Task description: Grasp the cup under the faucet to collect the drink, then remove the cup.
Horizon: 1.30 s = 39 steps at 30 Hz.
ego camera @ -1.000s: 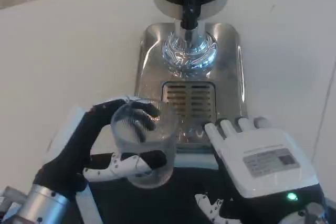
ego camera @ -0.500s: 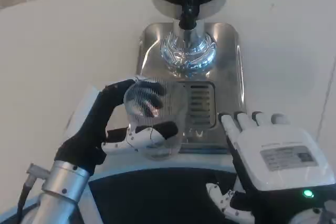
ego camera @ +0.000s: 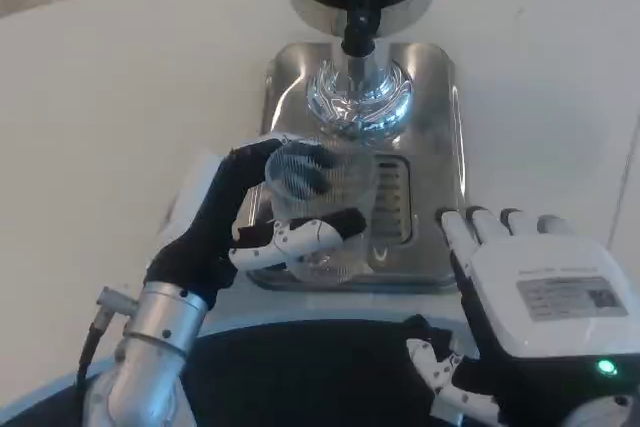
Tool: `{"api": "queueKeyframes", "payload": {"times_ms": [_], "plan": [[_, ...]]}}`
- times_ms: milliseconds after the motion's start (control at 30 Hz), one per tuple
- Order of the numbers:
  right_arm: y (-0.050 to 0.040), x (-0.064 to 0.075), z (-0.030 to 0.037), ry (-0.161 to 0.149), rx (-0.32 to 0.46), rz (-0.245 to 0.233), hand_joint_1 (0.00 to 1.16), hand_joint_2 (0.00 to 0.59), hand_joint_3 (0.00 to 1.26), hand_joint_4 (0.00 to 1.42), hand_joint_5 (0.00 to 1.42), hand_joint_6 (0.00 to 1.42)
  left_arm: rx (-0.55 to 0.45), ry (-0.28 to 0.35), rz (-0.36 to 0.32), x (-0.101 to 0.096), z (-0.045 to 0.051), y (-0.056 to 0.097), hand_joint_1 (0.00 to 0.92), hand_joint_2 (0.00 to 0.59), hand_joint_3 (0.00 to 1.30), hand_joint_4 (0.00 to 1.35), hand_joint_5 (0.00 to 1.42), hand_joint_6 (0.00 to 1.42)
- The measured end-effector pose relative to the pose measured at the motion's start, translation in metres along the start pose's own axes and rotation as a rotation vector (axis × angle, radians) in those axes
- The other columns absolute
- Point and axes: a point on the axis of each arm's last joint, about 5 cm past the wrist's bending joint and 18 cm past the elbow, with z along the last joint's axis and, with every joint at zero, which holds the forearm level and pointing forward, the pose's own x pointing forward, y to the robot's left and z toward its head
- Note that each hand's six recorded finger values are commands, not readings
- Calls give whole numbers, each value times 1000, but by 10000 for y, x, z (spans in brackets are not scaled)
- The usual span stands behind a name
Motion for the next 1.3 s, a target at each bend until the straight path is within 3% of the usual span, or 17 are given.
{"api": "queueKeyframes", "payload": {"times_ms": [200, 467, 667, 833, 900, 1000, 1133, 1300], "plan": [[85, -46, -45, 25, -25, 47, 175, 472, 0, 0, 0, 0, -14, -1, 17, 139, 25, -132, 548, 26, 1011, 1204, 1241, 441], [110, -70, -67, 38, -26, 67, 175, 472, 0, 0, 0, 0, -18, 12, 66, 397, 65, -257, 548, 26, 1011, 1204, 1241, 441], [116, -76, -77, 49, -18, 72, 175, 470, 0, 0, 0, 0, -12, 43, 81, 460, 57, -361, 538, 35, 1006, 1156, 1194, 442], [116, -76, -79, 52, -15, 72, 176, 468, 0, 0, 0, 0, 3, 45, 106, 502, 69, -408, 510, 39, 894, 970, 1072, 419], [116, -76, -80, 52, -14, 72, 177, 468, 0, 0, 0, 0, 13, 43, 116, 502, 68, -418, 477, 42, 798, 807, 947, 397], [116, -77, -80, 53, -14, 72, 177, 468, 0, 0, 0, 0, 25, 39, 121, 501, 67, -424, 443, 55, 715, 723, 889, 377], [117, -77, -81, 54, -13, 72, 177, 468, 0, 0, 0, 0, 33, 41, 123, 498, 57, -402, 349, 72, 494, 487, 662, 345], [117, -77, -82, 54, -12, 70, 177, 468, 0, 0, 0, 0, 51, 43, 127, 492, 33, -348, 282, 55, 340, 292, 442, 301]]}}
